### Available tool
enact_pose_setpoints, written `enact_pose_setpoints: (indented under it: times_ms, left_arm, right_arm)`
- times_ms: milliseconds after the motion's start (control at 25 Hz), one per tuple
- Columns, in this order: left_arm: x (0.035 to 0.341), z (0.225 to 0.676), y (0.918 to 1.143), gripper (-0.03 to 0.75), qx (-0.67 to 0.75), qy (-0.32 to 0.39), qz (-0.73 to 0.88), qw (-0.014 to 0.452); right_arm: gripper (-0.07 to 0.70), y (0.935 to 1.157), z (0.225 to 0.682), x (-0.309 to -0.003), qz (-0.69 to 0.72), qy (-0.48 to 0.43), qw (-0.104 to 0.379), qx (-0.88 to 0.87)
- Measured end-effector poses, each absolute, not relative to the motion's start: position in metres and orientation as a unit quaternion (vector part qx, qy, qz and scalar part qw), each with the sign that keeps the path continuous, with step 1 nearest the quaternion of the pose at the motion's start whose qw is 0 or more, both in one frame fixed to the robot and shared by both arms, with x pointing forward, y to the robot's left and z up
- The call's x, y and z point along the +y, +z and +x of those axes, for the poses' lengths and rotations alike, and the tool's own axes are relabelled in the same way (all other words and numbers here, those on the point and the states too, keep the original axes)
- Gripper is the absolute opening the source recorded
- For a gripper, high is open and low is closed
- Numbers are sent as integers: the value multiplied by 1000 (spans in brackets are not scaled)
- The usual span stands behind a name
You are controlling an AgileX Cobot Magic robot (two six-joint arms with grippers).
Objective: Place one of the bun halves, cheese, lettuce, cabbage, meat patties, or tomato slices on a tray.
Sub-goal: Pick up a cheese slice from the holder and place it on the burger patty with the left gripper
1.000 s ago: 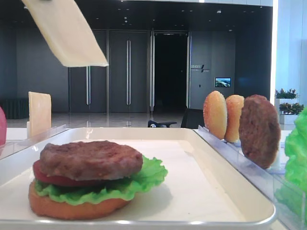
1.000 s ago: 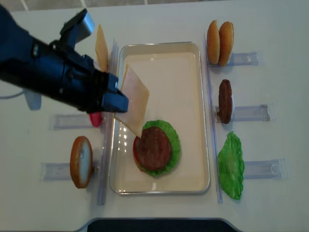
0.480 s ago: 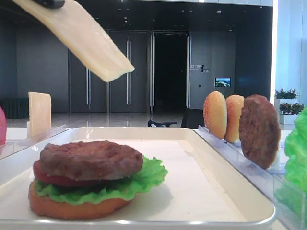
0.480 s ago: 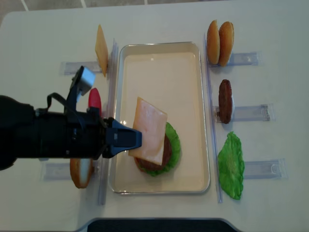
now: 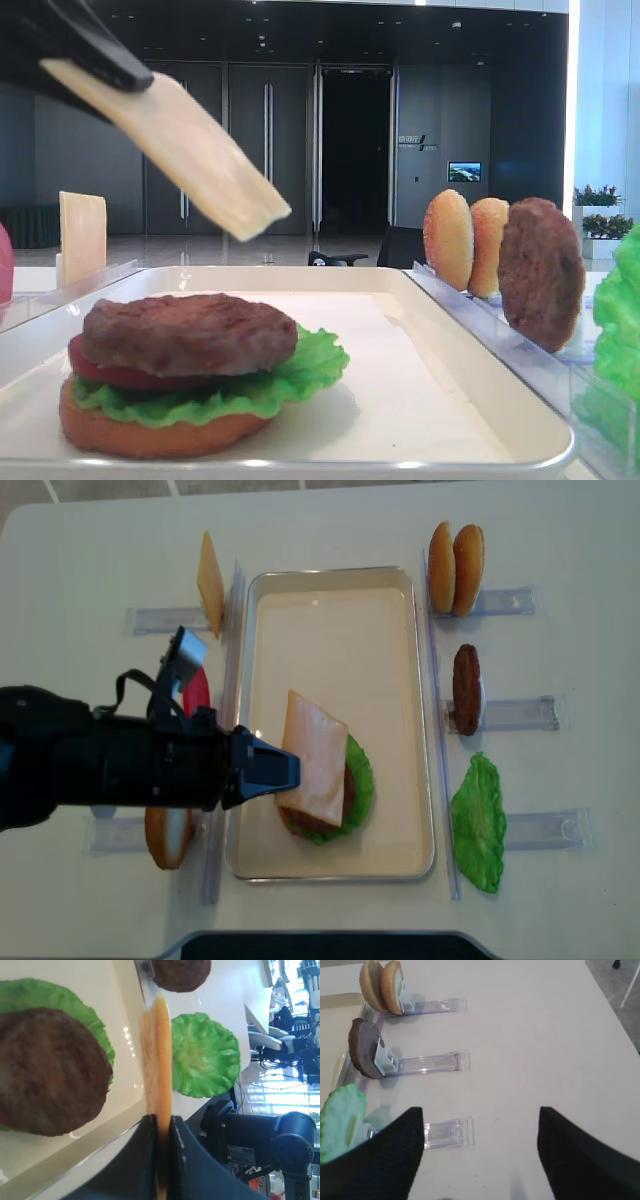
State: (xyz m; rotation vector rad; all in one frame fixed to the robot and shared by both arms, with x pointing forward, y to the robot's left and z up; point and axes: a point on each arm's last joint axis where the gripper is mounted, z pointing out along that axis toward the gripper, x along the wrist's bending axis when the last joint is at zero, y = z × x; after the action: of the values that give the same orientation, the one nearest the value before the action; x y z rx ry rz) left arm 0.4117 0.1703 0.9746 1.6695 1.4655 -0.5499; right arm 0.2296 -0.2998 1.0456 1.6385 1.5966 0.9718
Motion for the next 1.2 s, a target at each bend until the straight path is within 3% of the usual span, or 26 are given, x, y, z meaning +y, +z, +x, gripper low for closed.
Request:
enact_pose_setpoints:
  times_ms: [320,1040,1120,1200]
  left_arm:
    - [167,420,948,33,600,-243,664,374]
    - [171,423,936,34,592,-203,699,348]
    - [172,423,936,52,590,-200,702,345]
    - [172,424,935,118,591,-194,704,343]
  right_arm:
    - [488,1046,230,-300,624,370,322,608]
    - [488,1046,230,-300,624,370,322,608]
    - [488,1046,230,-300,624,370,322,608]
    - [488,1046,230,-300,624,370,322,608]
